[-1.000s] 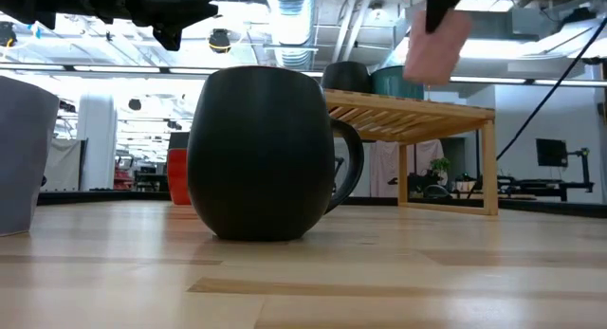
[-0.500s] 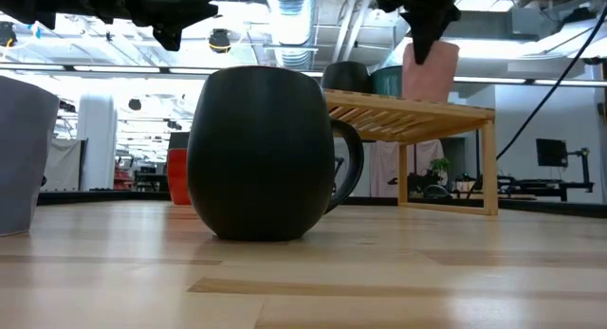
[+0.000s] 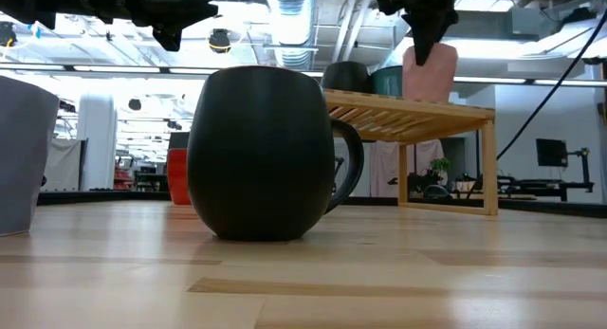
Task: Place coffee mugs
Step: Put the pink mug on the shelf, then put the red mug on the shelf
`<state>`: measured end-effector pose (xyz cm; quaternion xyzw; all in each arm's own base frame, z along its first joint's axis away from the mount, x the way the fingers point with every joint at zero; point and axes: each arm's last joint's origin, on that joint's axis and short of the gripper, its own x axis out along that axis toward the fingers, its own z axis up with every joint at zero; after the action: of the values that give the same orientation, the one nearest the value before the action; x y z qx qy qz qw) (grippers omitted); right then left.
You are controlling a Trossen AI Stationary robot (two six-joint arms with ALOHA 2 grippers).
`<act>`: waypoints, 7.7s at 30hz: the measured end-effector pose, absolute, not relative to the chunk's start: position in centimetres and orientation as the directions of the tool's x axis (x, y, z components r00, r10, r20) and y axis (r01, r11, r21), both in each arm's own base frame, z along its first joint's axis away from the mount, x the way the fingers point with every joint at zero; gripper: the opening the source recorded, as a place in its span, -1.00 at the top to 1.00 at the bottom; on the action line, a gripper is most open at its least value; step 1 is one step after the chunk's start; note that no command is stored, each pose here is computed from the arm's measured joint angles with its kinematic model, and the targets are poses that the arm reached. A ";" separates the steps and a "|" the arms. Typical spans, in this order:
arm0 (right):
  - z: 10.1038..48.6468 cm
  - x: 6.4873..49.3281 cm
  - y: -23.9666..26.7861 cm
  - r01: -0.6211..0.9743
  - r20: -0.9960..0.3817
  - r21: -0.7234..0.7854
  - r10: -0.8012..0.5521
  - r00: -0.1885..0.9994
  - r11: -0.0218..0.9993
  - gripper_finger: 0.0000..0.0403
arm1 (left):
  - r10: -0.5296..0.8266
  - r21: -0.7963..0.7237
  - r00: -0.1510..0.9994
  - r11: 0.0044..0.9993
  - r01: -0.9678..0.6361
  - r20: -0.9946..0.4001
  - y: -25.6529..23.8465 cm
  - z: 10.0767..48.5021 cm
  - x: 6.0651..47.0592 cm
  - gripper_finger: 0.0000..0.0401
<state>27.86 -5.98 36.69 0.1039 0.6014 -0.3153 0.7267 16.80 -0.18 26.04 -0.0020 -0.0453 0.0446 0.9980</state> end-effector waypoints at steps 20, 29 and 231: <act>36.7 28.2 -6.0 0.590 -0.935 -0.209 -0.336 0.112 0.780 0.64 | 0.089 -0.015 0.992 0.996 -0.088 0.090 -0.2 26.0 16.8 0.44; 36.8 28.2 -6.1 0.593 -0.928 -0.229 -0.357 0.107 0.772 0.64 | 0.089 -0.015 0.992 0.996 -0.088 0.090 -0.2 26.0 16.8 0.44; 26.2 16.9 4.6 0.157 -0.165 -0.129 -0.178 0.970 0.979 -0.11 | 0.515 0.108 0.270 0.590 -0.800 -0.814 17.9 32.5 20.7 0.99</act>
<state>16.87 4.63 26.15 -0.0576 0.0882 -0.0846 0.9908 20.67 17.89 32.49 -0.1646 0.4329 0.4215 0.7796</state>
